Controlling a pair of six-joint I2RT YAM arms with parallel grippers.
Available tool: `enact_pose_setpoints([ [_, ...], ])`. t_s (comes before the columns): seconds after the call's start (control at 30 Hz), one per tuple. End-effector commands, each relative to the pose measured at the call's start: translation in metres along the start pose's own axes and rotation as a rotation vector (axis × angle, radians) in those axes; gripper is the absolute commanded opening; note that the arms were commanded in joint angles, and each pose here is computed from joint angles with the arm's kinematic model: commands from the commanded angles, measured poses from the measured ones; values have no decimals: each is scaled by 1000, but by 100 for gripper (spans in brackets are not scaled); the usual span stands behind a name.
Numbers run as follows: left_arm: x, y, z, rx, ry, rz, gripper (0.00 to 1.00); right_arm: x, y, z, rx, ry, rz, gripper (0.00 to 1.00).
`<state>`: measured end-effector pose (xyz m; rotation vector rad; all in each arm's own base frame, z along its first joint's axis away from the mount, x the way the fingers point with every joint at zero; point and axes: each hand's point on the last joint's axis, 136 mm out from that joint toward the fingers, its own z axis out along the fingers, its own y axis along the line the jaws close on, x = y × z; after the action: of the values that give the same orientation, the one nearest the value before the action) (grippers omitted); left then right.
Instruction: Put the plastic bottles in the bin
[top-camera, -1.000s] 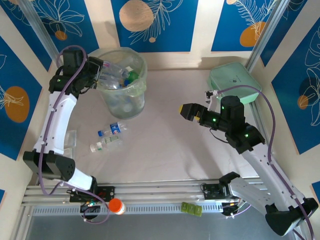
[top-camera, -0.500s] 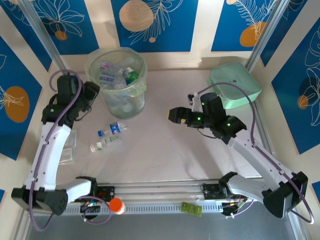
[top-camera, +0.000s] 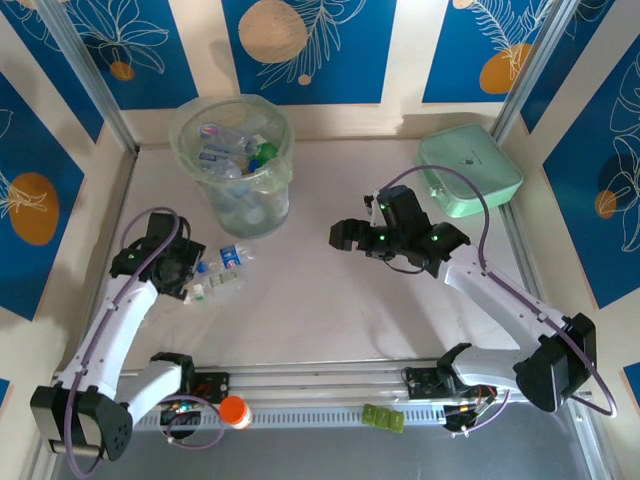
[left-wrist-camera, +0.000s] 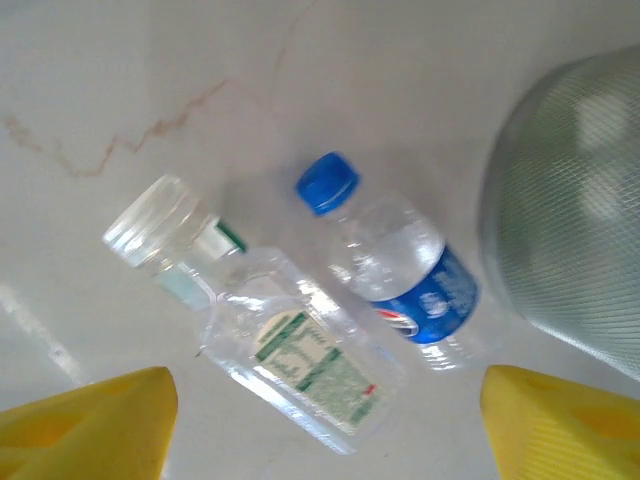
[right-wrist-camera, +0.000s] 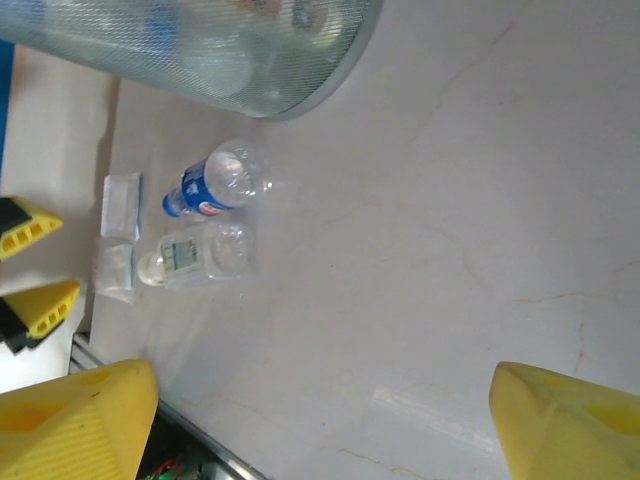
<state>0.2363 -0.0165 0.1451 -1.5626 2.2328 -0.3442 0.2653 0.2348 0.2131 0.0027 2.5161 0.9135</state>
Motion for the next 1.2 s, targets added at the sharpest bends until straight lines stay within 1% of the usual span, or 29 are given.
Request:
enact_pose_setpoints([
  [0.0,12,17,12,-64,48,-116,87,-8,1,-1,30,-14,26,87],
  [0.07,11,26,19,-90,28,-142,91,-10,2,2,35,-13,29,87],
  [0.17,10,34,30,-104,11,-181,92,-12,3,5,40,-7,29,87],
  [0.5,6,52,61,-164,-20,-238,84,-13,-8,12,77,-8,16,87],
  [0.57,7,54,68,-178,-9,-247,81,-13,-11,13,79,-7,17,87],
  [0.7,11,55,81,-202,11,-250,77,-12,-19,13,91,-9,19,87],
  [0.87,7,50,89,-195,-3,-238,74,-10,-27,13,71,-9,39,87],
  [1.0,5,46,91,-189,-9,-219,74,-9,-32,16,61,-4,55,87],
  [1.1,6,44,95,-194,2,-199,79,-7,-32,17,50,2,58,87],
  [1.17,10,44,99,-204,23,-190,80,-8,-31,16,45,-3,55,87],
])
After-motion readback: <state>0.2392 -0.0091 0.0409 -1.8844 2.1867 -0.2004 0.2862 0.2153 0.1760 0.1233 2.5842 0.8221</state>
